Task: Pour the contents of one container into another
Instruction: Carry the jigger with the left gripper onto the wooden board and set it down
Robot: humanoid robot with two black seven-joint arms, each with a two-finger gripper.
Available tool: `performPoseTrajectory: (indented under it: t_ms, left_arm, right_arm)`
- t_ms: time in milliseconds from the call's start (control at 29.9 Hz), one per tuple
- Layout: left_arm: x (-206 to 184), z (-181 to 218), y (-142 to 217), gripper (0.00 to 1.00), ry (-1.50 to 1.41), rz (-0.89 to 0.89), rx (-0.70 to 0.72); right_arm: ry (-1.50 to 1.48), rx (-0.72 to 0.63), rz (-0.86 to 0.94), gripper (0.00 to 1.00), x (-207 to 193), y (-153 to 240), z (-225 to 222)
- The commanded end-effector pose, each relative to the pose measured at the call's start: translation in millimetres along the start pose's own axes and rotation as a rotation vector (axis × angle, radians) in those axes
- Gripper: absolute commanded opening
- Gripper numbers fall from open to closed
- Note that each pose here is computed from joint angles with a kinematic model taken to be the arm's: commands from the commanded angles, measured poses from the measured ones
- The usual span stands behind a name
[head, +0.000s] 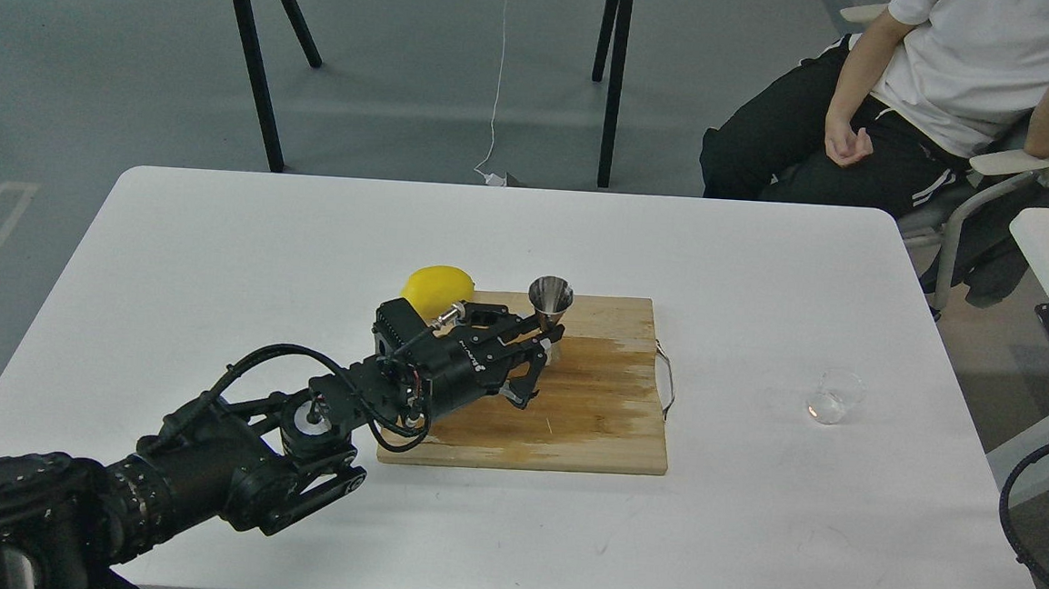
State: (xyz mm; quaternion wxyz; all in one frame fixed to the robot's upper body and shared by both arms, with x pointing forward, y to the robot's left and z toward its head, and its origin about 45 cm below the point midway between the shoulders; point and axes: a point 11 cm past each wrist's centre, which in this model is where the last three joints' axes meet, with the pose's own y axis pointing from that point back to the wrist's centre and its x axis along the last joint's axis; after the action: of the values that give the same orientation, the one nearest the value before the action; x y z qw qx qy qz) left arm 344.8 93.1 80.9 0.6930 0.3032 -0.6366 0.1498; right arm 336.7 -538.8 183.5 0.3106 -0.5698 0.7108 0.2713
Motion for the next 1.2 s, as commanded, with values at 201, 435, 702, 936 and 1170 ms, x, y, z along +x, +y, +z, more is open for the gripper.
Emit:
performPoseTrajectory:
  t_ms: [201, 435, 702, 936, 1170]
  left_arm:
    - [-17.3, -3.5, 1.3, 0.05, -0.035, -0.066, 0.009]
    - [-19.7, -2.7, 2.5, 0.08, -0.033, -0.070, 0.009]
    - [-19.2, -2.4, 2.2, 0.23, -0.032, -0.069, 0.008]
    - [-17.9, 1.4, 1.7, 0.42, -0.024, -0.060, 0.001]
    - [-17.3, -2.4, 4.1, 0.66, -0.025, -0.059, 0.008]
  right_arm:
    - [0.000, 0.000, 0.013, 1.00, 5.7, 4.6, 0.1]
    - [-0.001, 0.011, 0.013, 1.00, 5.8, 4.9, -1.0]
    - [0.000, 0.010, 0.013, 1.00, 5.8, 4.9, -0.9]
    - [-0.001, 0.010, 0.015, 1.00, 6.3, 5.4, -0.8]
    - [-0.001, 0.010, 0.016, 1.00, 6.9, 5.9, -0.6]
